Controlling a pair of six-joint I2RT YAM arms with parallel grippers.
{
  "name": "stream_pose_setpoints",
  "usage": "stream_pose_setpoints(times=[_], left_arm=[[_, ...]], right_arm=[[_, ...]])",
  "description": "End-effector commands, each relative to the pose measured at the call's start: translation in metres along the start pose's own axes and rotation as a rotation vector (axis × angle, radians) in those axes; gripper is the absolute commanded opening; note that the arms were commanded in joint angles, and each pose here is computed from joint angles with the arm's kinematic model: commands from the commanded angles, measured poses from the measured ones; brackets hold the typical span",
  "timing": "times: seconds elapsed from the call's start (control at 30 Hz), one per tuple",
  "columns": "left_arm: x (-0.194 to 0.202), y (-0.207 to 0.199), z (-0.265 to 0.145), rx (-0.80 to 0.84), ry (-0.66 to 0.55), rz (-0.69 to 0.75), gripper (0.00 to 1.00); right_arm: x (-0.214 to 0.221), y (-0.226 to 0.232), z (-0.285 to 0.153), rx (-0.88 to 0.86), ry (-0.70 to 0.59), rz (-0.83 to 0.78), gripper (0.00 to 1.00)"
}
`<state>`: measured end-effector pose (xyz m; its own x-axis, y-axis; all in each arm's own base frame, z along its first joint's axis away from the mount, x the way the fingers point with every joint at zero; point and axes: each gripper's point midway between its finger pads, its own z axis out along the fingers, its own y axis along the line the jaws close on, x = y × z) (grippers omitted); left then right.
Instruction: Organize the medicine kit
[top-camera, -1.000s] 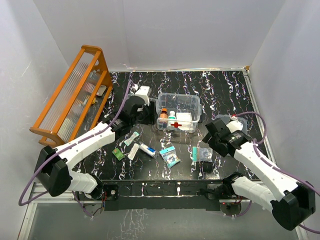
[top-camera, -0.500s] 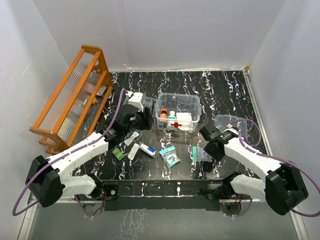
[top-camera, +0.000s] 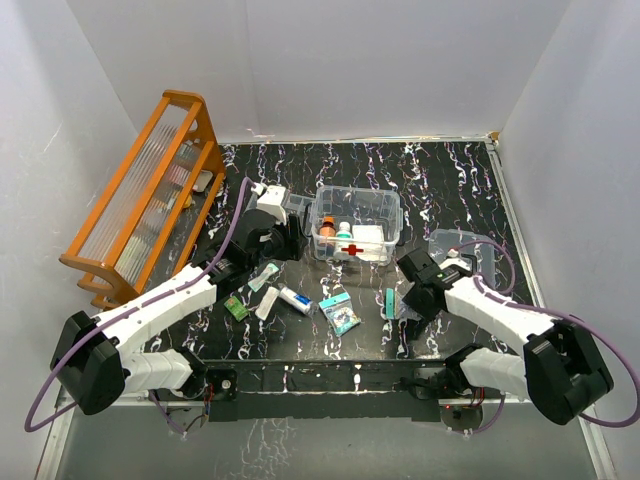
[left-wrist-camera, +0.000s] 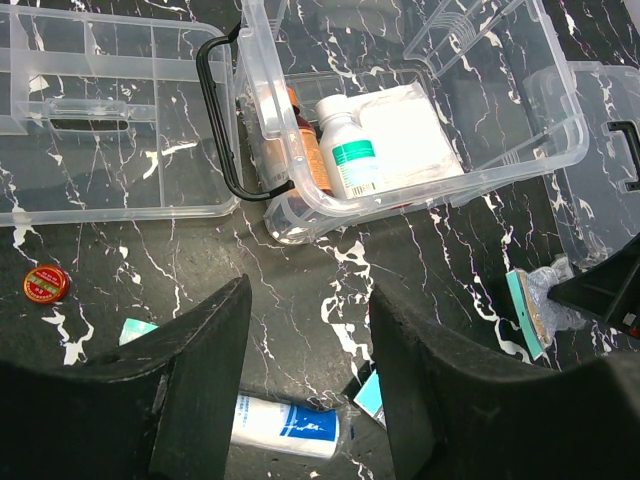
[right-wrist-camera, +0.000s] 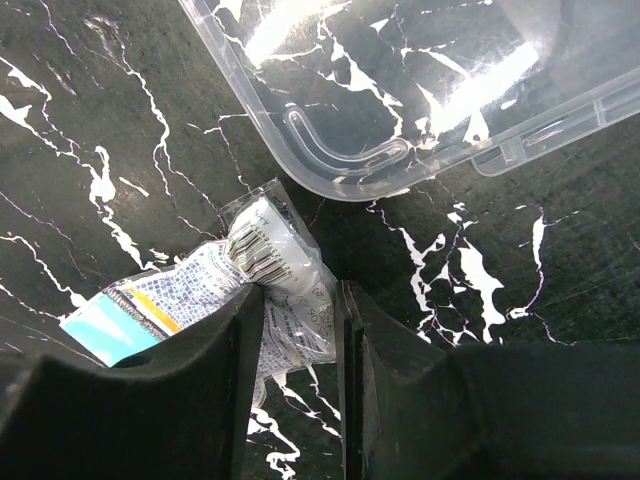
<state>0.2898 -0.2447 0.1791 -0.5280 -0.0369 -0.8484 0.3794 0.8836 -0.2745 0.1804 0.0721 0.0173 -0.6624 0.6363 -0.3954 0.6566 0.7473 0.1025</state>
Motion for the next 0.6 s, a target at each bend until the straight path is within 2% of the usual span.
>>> stream_pose_setpoints(times=[0.0, 0.1, 0.2, 0.37, 0.57], left_arm=[[-0.014, -0.005, -0.006, 0.023, -0.048, -0.01, 0.49], [-0.014, -0.006, -0.006, 0.027, -0.046, -0.013, 0.49], [-0.016, -0.008, -0.007, 0.038, -0.045, -0.018, 0.49], [-0.015, -0.023, -0.006, 0.107, -0.02, -0.029, 0.52], [-0.011, -0.061, -0.006, 0.287, 0.066, -0.081, 0.59]], right_arm=[[0.006, -0.006, 0.012, 0.032, 0.012, -0.037, 0.28], [0.005, -0.002, 0.013, 0.017, 0.01, -0.057, 0.14], [0.002, 0.003, 0.011, -0.005, 0.004, -0.074, 0.06], [-0.011, 0.02, -0.007, -0.108, -0.039, -0.085, 0.03], [-0.046, 0.044, -0.052, -0.288, -0.168, -0.035, 0.04]])
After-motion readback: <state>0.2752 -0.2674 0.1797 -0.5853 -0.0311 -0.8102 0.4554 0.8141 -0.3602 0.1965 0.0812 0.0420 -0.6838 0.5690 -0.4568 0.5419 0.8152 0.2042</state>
